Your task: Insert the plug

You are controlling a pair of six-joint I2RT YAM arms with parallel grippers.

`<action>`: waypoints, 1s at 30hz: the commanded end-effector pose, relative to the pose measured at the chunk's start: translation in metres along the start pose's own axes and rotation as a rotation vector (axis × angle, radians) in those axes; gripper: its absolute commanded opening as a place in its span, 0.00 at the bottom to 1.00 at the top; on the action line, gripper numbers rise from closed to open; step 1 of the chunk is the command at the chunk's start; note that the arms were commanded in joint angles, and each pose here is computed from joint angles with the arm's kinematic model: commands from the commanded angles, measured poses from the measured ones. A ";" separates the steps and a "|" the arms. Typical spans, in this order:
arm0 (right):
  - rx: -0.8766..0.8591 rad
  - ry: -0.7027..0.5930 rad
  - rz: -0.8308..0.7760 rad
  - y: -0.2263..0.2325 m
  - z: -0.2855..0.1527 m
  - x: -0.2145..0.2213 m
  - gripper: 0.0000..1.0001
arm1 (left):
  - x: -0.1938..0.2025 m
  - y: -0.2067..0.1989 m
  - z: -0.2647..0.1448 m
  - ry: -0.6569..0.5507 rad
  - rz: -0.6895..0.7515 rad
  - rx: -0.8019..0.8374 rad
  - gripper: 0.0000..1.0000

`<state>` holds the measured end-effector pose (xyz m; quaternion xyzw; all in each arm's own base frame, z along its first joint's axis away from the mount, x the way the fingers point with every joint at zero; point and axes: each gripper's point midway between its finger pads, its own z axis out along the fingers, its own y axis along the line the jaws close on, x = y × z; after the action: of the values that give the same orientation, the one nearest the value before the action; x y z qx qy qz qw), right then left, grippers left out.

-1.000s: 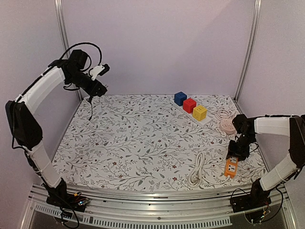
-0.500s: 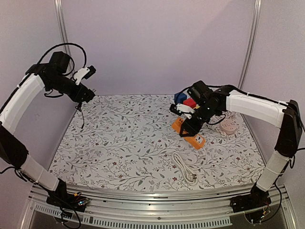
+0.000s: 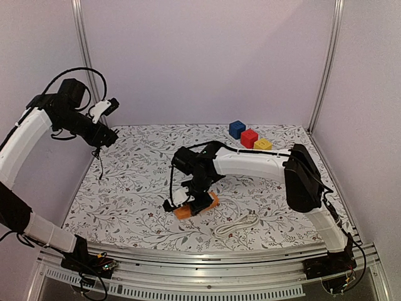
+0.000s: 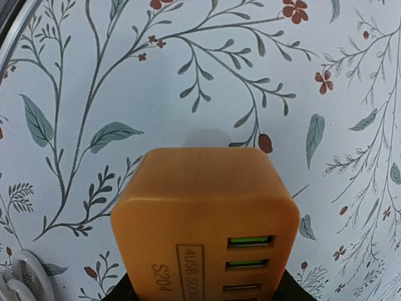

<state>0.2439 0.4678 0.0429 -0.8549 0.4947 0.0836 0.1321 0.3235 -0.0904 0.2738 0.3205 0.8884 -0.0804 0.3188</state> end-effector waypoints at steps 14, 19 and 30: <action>0.240 -0.247 0.150 -0.048 -0.052 -0.053 0.99 | -0.023 -0.060 -0.007 -0.081 -0.018 0.305 0.00; 0.403 -0.782 0.344 -0.068 -0.189 -0.087 0.99 | -0.043 -0.103 -0.045 -0.231 0.077 0.498 0.00; 0.369 -1.115 0.879 -0.084 -0.284 -0.053 0.97 | -0.038 -0.146 -0.047 -0.096 0.342 0.351 0.00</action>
<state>0.3129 0.4551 0.3469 -0.4376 0.6357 0.3813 0.5089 0.2454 -0.2090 0.3145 0.4984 0.7811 -0.2173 0.3070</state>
